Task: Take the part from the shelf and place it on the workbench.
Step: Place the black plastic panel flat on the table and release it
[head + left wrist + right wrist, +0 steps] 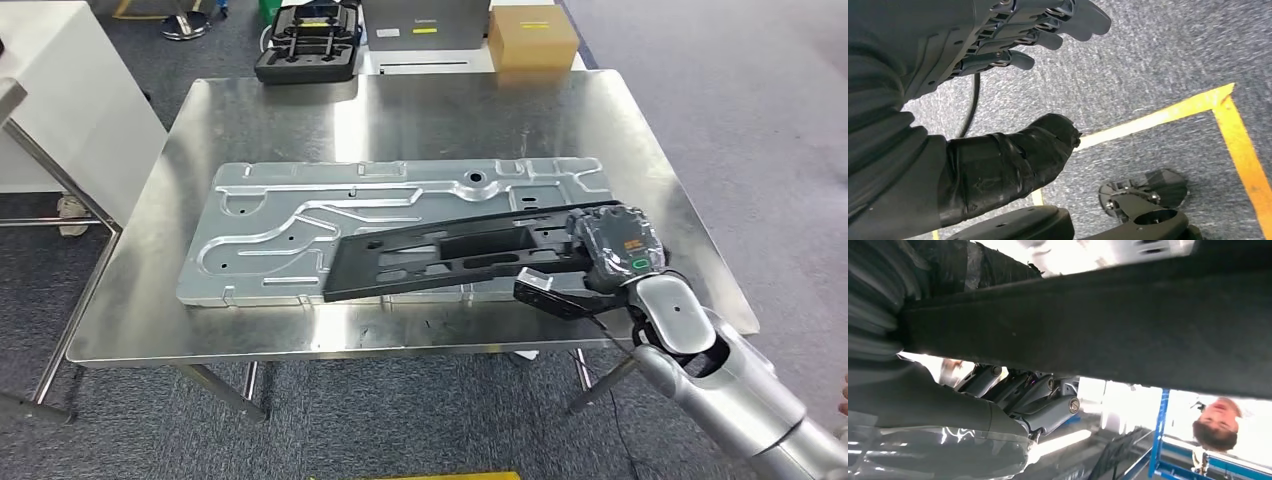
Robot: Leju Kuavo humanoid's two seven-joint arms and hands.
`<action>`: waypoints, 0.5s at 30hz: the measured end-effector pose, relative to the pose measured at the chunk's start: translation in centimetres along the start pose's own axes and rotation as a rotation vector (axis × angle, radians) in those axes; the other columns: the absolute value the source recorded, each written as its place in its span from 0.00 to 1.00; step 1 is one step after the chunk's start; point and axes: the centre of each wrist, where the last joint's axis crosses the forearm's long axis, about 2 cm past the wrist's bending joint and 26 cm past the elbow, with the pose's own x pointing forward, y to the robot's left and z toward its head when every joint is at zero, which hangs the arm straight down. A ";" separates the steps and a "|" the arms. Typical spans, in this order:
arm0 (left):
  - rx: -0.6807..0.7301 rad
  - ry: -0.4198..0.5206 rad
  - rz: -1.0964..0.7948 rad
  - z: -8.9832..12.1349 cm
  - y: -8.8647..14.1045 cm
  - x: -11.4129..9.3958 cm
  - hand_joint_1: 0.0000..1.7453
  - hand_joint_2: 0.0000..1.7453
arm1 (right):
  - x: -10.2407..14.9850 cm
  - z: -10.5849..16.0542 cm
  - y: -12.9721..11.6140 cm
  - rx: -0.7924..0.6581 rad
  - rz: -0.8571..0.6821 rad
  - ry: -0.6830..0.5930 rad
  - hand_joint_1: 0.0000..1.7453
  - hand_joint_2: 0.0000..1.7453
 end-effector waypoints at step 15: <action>0.016 0.010 0.004 0.1 -0.2 0.0 0.00 1.00 | -4.4 0.3 2.6 0.189 0.434 0.071 1.00 1.00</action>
